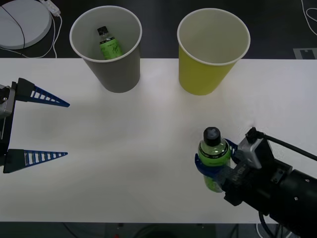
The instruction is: Put the can into the green bin and the plastic bottle into the gray bin
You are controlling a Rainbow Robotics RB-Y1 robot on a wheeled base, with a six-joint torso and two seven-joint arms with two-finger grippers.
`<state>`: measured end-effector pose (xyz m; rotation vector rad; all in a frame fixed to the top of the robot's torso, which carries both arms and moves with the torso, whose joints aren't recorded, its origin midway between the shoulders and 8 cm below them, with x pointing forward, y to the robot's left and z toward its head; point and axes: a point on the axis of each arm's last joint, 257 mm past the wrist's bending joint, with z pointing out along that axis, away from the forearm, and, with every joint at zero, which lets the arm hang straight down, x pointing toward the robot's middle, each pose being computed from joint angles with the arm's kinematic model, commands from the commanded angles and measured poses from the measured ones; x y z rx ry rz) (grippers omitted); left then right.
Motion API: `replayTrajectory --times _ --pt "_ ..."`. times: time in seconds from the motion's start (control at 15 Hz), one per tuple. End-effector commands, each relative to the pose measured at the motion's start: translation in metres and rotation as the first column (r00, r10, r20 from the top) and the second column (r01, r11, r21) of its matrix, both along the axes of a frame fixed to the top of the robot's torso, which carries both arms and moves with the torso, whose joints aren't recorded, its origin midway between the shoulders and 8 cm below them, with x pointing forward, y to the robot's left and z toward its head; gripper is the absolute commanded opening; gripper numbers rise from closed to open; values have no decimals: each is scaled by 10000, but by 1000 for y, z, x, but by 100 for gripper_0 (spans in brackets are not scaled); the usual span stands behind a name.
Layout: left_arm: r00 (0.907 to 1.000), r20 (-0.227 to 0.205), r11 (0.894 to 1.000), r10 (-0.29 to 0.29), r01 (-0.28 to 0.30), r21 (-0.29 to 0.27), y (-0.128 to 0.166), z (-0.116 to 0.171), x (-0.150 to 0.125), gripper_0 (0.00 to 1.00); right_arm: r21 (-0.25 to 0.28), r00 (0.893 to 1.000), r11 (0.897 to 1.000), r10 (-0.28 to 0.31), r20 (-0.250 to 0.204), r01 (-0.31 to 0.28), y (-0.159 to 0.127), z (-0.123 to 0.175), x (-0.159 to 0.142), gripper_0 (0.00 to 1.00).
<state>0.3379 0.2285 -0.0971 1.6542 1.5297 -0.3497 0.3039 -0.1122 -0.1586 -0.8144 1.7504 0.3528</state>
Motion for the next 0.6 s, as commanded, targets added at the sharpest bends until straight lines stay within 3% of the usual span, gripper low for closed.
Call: replayTrajectory --times 0.07,0.33,0.6 --pt "10000 0 10000 0 0 0 0 0 0 100 -207 9987 9988 -449 -222 444 -6 -2 12 0" --pt "10000 0 10000 0 0 0 0 0 0 100 -284 9955 9964 -812 -481 799 -7 1 27 0" --pt "10000 0 10000 0 0 0 0 0 0 100 30 9988 9991 -411 -280 412 11 18 33 0"
